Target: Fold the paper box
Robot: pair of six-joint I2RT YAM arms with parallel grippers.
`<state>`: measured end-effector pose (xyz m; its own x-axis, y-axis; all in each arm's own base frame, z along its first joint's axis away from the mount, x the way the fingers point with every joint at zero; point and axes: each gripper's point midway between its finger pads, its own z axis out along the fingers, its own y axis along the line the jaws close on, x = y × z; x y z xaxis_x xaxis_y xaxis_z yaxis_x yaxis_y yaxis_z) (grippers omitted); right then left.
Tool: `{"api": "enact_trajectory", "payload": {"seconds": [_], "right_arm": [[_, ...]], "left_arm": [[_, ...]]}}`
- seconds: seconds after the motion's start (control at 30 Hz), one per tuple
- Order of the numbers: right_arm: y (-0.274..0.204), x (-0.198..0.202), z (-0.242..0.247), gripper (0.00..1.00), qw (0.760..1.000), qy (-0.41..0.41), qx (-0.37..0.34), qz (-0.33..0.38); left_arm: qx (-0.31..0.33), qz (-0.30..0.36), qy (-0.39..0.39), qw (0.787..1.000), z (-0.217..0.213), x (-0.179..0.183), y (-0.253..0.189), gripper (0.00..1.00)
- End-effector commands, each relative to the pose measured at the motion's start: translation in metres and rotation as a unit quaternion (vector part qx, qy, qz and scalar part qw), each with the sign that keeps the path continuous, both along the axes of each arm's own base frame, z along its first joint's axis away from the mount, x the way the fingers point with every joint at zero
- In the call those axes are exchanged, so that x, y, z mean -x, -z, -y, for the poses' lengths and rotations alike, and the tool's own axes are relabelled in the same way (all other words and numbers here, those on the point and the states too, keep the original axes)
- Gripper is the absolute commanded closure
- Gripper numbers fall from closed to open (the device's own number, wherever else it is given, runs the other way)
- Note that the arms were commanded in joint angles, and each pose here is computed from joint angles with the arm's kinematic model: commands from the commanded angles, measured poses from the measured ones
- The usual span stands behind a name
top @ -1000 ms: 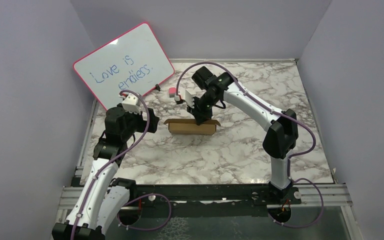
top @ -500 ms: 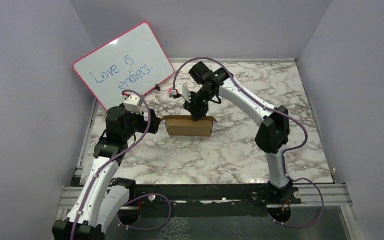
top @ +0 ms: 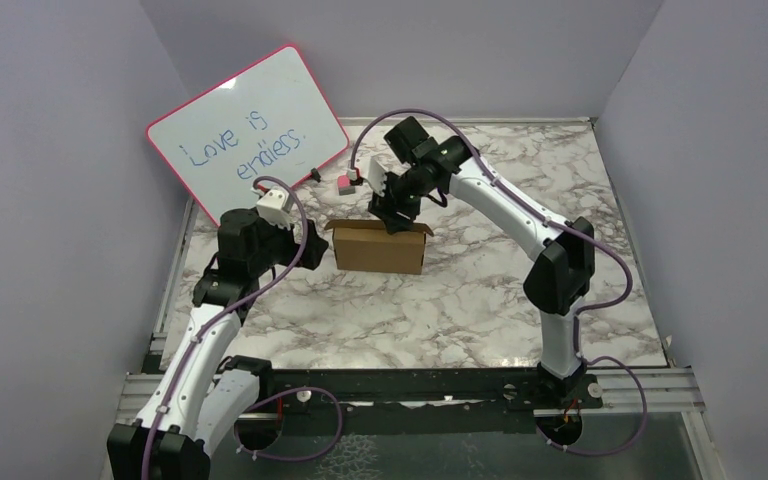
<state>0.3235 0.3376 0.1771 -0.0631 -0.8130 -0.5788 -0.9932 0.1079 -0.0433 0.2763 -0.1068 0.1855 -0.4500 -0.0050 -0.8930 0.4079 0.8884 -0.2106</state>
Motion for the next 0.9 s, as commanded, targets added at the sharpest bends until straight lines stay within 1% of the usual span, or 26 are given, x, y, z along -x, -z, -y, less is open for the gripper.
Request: {"api": "enact_trajectory", "payload": {"seconds": [0.0,0.17,0.27,0.37,0.47,0.57,0.63,0.8,0.87], "right_arm": [[-0.020,0.004,-0.002,0.43,0.999,0.021,-0.025,0.002],[-0.016,0.006,0.002,0.43,0.999,0.044,-0.026,-0.003],[-0.017,0.002,0.008,0.43,0.997,0.071,-0.026,0.011],[-0.034,0.002,0.008,0.43,0.993,0.101,-0.055,0.024],[-0.055,0.007,0.008,0.43,0.988,0.128,-0.088,0.020],[-0.069,0.010,0.018,0.43,0.977,0.180,-0.114,0.031],[-0.073,0.009,0.031,0.41,0.965,0.227,-0.121,0.043],[-0.059,0.017,0.069,0.41,0.939,0.323,-0.101,0.053],[-0.051,0.021,0.082,0.41,0.933,0.344,-0.094,0.056]], "left_arm": [[0.011,0.015,0.029,0.999,0.010,-0.007,-0.016,0.09],[0.022,0.004,0.043,0.999,0.017,-0.010,-0.021,0.11],[0.022,0.005,0.044,0.999,0.018,-0.012,-0.023,0.11],[0.021,0.006,0.050,0.999,0.019,-0.013,-0.025,0.12],[0.019,0.003,0.058,0.998,0.021,-0.015,-0.026,0.15],[0.014,-0.001,0.066,0.998,0.023,-0.018,-0.028,0.19],[0.005,-0.010,0.070,0.997,0.023,-0.022,-0.027,0.21],[-0.014,-0.027,0.086,0.996,0.023,-0.026,-0.021,0.27],[-0.016,-0.031,0.096,0.995,0.025,-0.026,-0.021,0.30]]}}
